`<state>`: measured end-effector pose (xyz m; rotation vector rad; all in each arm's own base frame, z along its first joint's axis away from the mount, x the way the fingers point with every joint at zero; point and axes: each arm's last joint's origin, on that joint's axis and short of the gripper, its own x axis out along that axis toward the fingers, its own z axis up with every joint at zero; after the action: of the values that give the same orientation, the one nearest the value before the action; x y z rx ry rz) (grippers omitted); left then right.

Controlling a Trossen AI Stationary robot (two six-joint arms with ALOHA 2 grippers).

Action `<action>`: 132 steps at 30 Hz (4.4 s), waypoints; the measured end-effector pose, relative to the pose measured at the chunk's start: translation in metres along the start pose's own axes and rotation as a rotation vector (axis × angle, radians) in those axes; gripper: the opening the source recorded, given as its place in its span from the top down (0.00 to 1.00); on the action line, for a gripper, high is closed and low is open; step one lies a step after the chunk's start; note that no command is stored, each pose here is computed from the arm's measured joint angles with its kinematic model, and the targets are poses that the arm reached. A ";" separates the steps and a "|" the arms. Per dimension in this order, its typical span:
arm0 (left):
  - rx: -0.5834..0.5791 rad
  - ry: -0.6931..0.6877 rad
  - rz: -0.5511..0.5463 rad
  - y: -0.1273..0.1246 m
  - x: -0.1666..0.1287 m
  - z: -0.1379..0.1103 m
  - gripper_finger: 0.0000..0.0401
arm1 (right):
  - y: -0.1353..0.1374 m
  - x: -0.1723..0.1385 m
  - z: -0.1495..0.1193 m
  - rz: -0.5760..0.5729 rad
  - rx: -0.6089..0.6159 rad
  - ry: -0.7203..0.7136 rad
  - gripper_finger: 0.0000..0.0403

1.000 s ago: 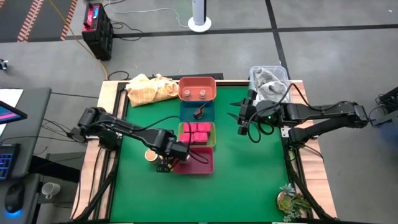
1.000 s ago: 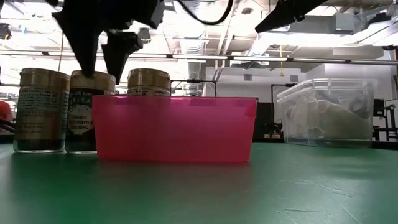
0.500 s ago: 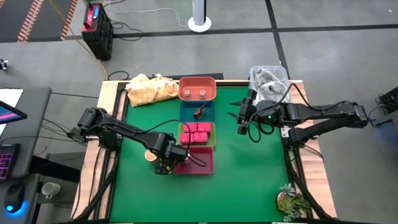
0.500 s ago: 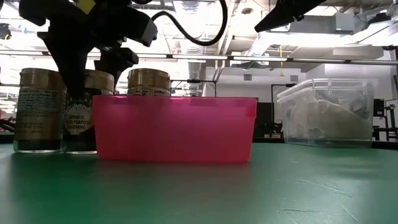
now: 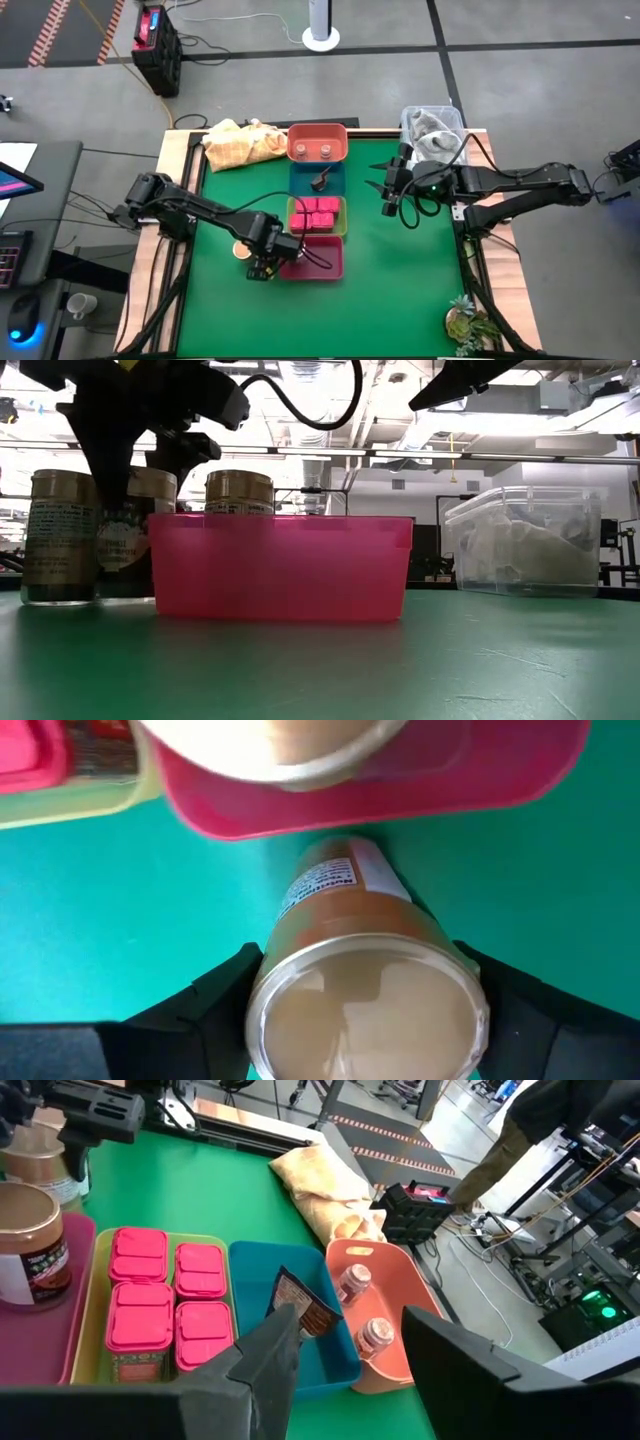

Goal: Sort spices by type
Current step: Put the right brown seasoning can into the red bin, then put the brown seasoning can into the red bin

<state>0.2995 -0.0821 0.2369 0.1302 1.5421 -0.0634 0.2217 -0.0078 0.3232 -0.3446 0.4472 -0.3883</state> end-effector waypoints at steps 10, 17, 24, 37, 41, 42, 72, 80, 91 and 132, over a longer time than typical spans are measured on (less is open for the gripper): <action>-0.026 0.030 0.156 0.019 -0.009 -0.001 0.33 | 0.000 0.000 0.000 -0.001 -0.001 -0.003 0.47; -0.013 0.074 0.311 0.034 -0.037 -0.003 0.33 | 0.000 0.000 0.000 -0.001 0.000 -0.003 0.47; -0.009 -0.149 0.422 0.039 -0.095 0.012 0.33 | -0.003 0.001 0.000 -0.017 0.015 0.003 0.47; 0.042 -0.580 0.202 0.033 -0.119 0.058 0.33 | -0.012 0.005 -0.004 -0.054 0.047 0.027 0.47; 0.108 -0.538 0.169 0.029 -0.096 0.077 0.33 | -0.012 0.005 -0.004 -0.053 0.046 0.028 0.47; 0.135 -0.520 0.173 0.026 -0.090 0.080 0.33 | -0.011 0.005 -0.004 -0.053 0.045 0.029 0.47; 0.183 -0.199 0.012 0.019 -0.026 0.091 0.31 | -0.010 0.005 -0.006 -0.045 0.041 0.052 0.47; 0.162 -0.213 0.048 0.021 -0.025 0.095 0.28 | -0.010 0.005 -0.006 -0.041 0.041 0.050 0.47; 0.189 -0.226 0.060 0.023 -0.031 0.097 0.19 | -0.009 0.004 -0.006 -0.036 0.039 0.048 0.47; -0.246 0.062 -0.035 -0.004 0.015 -0.061 0.18 | -0.005 0.002 -0.001 -0.023 0.049 0.006 0.47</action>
<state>0.2386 -0.0783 0.2206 -0.0907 1.6011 0.1032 0.2217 -0.0134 0.3237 -0.3013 0.4388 -0.4219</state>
